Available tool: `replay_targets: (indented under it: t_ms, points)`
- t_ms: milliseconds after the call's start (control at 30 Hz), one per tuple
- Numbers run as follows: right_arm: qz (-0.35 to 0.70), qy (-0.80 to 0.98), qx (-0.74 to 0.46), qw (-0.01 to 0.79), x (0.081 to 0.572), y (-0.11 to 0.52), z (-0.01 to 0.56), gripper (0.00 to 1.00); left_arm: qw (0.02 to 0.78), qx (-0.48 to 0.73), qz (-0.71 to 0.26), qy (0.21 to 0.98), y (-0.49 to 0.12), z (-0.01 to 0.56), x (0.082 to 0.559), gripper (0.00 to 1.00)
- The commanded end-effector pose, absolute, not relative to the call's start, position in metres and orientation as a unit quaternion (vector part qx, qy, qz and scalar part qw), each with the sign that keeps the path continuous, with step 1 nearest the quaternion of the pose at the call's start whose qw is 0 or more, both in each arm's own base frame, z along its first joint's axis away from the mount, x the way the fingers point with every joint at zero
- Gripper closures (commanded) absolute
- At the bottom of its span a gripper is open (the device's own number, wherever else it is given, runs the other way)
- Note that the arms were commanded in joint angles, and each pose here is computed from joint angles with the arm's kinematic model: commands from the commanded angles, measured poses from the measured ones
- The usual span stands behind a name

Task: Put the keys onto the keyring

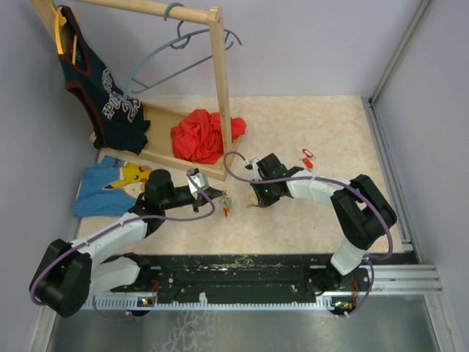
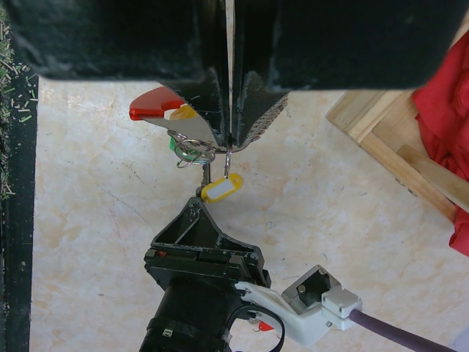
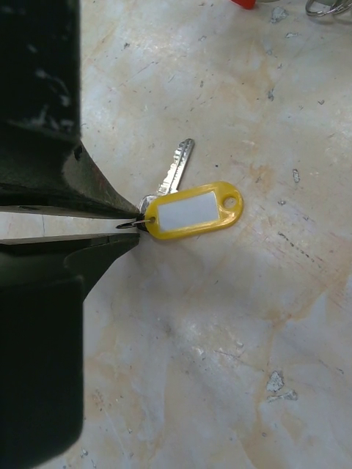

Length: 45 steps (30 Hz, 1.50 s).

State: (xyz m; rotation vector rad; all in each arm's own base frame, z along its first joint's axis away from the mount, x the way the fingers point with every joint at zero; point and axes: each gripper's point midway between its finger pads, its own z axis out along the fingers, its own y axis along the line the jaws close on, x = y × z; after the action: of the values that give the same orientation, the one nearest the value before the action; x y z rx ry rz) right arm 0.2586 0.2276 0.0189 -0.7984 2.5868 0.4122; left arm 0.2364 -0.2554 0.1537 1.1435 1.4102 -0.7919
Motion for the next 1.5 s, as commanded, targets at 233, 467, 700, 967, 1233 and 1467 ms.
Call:
replay_targets:
  t_ms: [233,467,700,967,1233,1467]
  points:
    - [0.120,0.929,-0.304,0.175,0.246,0.220,0.014,0.87,0.558,0.490,-0.338,0.578,-0.257,0.164,0.234,1.00]
    - [0.120,0.927,-0.310,0.174,0.246,0.223,0.009,0.93,0.559,0.489,-0.337,0.578,-0.257,0.164,0.234,1.00]
    - [0.122,0.917,-0.318,0.205,0.250,0.224,0.029,1.00,0.559,0.489,-0.337,0.578,-0.257,0.164,0.235,1.00]
    - [0.147,0.879,-0.358,0.279,0.261,0.236,0.079,1.00,0.556,0.492,-0.341,0.577,-0.258,0.162,0.234,1.00]
    - [0.181,0.827,-0.388,0.363,0.269,0.249,0.137,1.00,0.558,0.507,-0.343,0.560,-0.259,0.161,0.229,1.00]
    - [0.243,0.765,-0.441,0.402,0.251,0.266,0.169,1.00,0.567,0.522,-0.346,0.534,-0.257,0.164,0.225,1.00]
